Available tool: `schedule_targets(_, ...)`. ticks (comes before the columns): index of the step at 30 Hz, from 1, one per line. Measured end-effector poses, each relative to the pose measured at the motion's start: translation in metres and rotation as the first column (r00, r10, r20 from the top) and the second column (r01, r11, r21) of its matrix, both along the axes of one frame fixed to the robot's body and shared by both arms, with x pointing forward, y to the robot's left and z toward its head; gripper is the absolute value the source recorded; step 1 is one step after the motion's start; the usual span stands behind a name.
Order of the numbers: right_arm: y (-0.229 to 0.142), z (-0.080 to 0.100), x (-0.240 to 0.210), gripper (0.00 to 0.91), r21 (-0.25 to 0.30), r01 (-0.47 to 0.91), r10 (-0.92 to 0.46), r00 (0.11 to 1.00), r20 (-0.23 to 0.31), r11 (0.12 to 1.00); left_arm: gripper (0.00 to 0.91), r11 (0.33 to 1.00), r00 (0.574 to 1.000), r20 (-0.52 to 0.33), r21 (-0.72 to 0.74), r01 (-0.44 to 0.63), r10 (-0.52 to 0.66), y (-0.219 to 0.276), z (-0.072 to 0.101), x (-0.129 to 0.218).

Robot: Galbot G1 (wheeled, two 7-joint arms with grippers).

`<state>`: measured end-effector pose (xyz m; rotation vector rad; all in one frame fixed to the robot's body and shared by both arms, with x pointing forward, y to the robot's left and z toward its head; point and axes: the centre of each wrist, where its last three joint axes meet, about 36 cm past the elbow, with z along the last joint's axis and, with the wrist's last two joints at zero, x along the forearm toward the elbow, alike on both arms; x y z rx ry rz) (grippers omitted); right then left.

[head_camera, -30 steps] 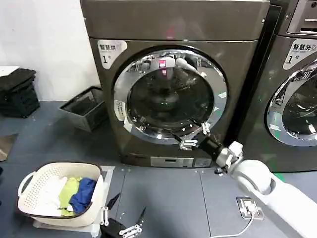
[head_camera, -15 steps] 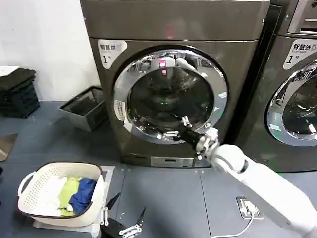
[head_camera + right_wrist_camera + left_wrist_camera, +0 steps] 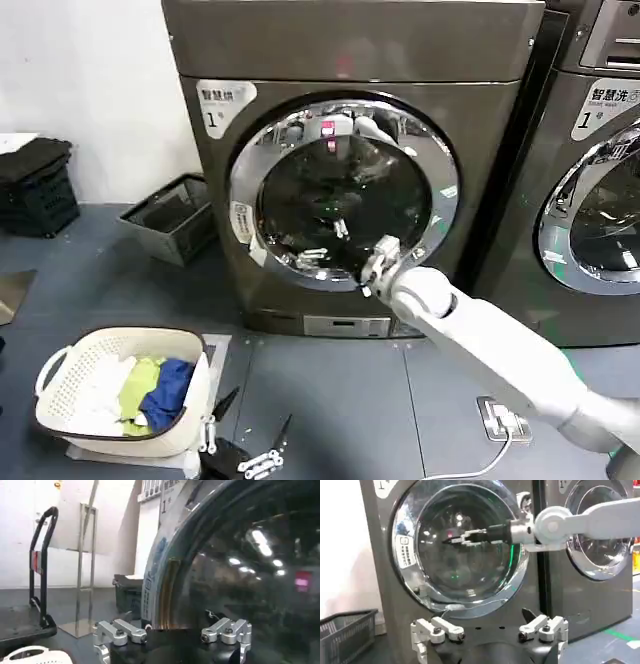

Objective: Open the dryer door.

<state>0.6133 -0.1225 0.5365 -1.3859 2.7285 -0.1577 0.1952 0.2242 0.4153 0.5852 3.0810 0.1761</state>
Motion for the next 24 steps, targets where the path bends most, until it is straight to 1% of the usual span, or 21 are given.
schedule_targets(5,0.01,0.0,0.012,0.907,-0.005,-0.002,0.002,1.0,-0.001,1.0,0.907,1.0,1.0,0.0,0.0,-0.001,0.001,0.001,0.0,0.0)
schedule_targets(13,0.028,-0.007,0.025,0.907,-0.009,-0.006,0.006,1.0,-0.008,1.0,0.907,1.0,1.0,0.0,-0.001,-0.003,0.003,0.001,0.0,-0.001)
schedule_targets(24,0.054,-0.014,0.036,0.907,0.001,-0.021,0.021,0.999,-0.031,1.0,0.907,1.0,1.0,-0.001,-0.001,-0.004,0.004,0.001,-0.001,-0.001)
